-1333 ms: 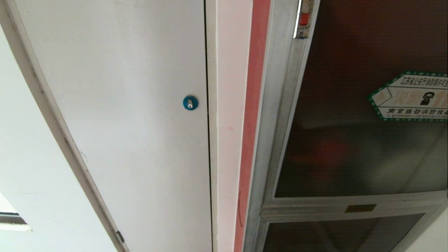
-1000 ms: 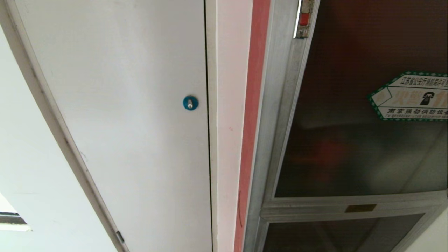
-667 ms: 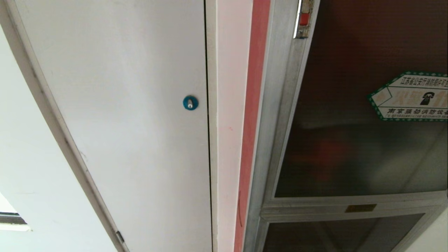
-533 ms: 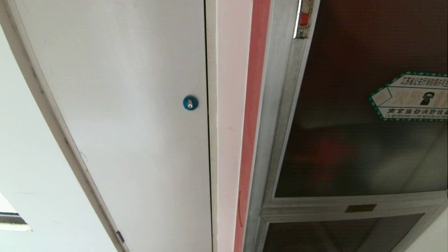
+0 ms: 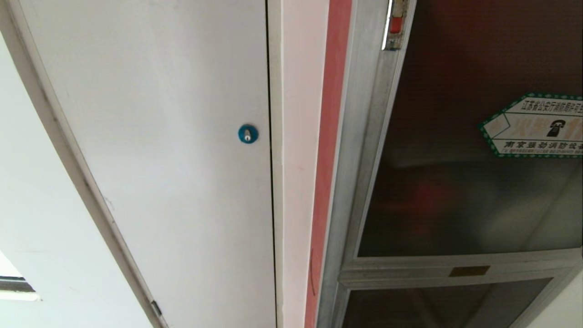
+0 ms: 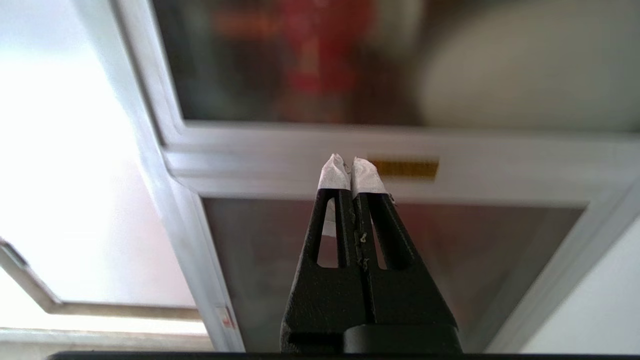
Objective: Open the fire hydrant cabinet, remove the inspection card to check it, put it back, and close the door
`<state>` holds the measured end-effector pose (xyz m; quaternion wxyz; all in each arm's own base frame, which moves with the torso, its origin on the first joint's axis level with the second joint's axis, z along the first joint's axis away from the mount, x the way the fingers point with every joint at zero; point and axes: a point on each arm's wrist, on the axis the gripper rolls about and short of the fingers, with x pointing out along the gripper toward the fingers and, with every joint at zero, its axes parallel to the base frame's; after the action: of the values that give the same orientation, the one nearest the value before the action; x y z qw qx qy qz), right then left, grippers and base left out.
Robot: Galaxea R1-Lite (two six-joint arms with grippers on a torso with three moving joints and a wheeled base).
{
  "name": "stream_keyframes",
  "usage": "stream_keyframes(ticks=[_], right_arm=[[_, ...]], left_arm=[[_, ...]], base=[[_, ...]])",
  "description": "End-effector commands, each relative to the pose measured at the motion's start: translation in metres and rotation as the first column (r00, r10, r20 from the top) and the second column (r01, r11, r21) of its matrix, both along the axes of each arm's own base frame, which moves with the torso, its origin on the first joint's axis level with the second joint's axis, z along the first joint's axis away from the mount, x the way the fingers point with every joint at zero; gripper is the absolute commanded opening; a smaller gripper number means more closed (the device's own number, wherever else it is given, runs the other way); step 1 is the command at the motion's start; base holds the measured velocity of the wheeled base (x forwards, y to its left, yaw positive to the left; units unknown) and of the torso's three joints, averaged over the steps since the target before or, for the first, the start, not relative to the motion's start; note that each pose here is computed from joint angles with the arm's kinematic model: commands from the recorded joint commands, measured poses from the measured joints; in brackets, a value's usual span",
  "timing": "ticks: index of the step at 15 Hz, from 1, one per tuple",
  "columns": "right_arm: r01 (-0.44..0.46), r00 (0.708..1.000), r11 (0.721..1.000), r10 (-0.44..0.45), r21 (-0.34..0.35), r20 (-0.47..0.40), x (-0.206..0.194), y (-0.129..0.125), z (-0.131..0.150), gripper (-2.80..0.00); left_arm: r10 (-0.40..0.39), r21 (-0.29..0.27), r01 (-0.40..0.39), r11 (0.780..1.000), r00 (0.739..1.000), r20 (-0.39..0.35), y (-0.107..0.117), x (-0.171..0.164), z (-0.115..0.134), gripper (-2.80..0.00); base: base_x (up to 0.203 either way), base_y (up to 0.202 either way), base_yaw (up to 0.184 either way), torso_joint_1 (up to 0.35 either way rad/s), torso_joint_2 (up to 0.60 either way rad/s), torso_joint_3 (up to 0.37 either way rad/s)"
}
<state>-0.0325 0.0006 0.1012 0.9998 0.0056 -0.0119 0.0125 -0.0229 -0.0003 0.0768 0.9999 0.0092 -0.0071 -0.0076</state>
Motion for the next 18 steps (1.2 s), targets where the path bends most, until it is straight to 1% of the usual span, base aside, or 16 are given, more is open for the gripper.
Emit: stream_keyframes(ticks=[1, 3, 4, 6, 7, 9, 12, 15, 18], right_arm=[[-0.034, 0.999, 0.999, 0.034, 0.000, -0.014, -0.001, 0.001, 0.029, -2.80], [-0.089, 0.996, 0.996, 0.089, 0.001, -0.032, 0.005, 0.002, 0.056, -2.80], [-0.135, 0.990, 0.991, 0.135, 0.003, -0.040, 0.010, 0.003, 0.072, -2.80], [-0.246, 0.967, 0.969, 0.246, 0.010, -0.061, 0.025, 0.006, 0.108, -2.80], [-0.302, 0.950, 0.953, 0.303, 0.018, -0.079, 0.038, 0.007, 0.125, -2.80], [-0.398, 0.908, 0.916, 0.400, 0.044, -0.122, 0.069, 0.009, 0.155, -2.80], [-0.518, 0.833, 0.851, 0.525, 0.087, -0.171, 0.128, 0.014, 0.192, -2.80], [-0.619, 0.767, 0.781, 0.624, 0.084, -0.150, 0.180, 0.029, 0.230, -2.80], [-0.690, 0.710, 0.720, 0.693, 0.069, -0.125, 0.222, 0.052, 0.255, -2.80]], left_arm=[[0.000, 0.000, 0.000, 1.000, 1.000, -0.005, 0.000, 0.000, -0.002, -2.80], [0.000, 0.000, 0.000, 1.000, 1.000, -0.005, 0.000, 0.000, -0.002, -2.80], [0.000, 0.000, 0.000, 1.000, 1.000, -0.005, 0.000, 0.000, -0.002, -2.80], [0.000, 0.000, 0.000, 1.000, 1.000, -0.006, 0.000, 0.001, -0.002, -2.80], [0.000, 0.000, 0.000, 1.000, 1.000, -0.005, 0.000, 0.000, -0.002, -2.80], [0.000, 0.000, 0.000, 1.000, 1.000, -0.005, 0.000, 0.000, -0.002, -2.80], [0.000, 0.000, 0.000, 1.000, 1.000, -0.005, 0.000, 0.000, -0.002, -2.80], [0.000, 0.000, 0.000, 1.000, 1.000, -0.005, 0.000, 0.000, -0.002, -2.80], [0.000, 0.000, 0.000, 1.000, 1.000, -0.005, 0.000, 0.000, -0.002, -2.80]], base=[[0.000, 0.000, 0.000, 0.000, 0.00, 0.000], [0.000, 0.000, 0.000, 0.000, 0.00, 0.000], [0.000, 0.000, 0.000, 0.000, 0.00, 0.000], [0.000, 0.000, 0.000, 0.000, 0.00, 0.000], [0.000, 0.000, 0.000, 0.000, 0.00, 0.000], [0.000, 0.000, 0.000, 0.000, 0.00, 0.000], [0.000, 0.000, 0.000, 0.000, 0.00, 0.000], [0.000, 0.000, 0.000, 0.000, 0.00, 0.000], [0.000, 0.000, 0.000, 0.000, 0.00, 0.000]])
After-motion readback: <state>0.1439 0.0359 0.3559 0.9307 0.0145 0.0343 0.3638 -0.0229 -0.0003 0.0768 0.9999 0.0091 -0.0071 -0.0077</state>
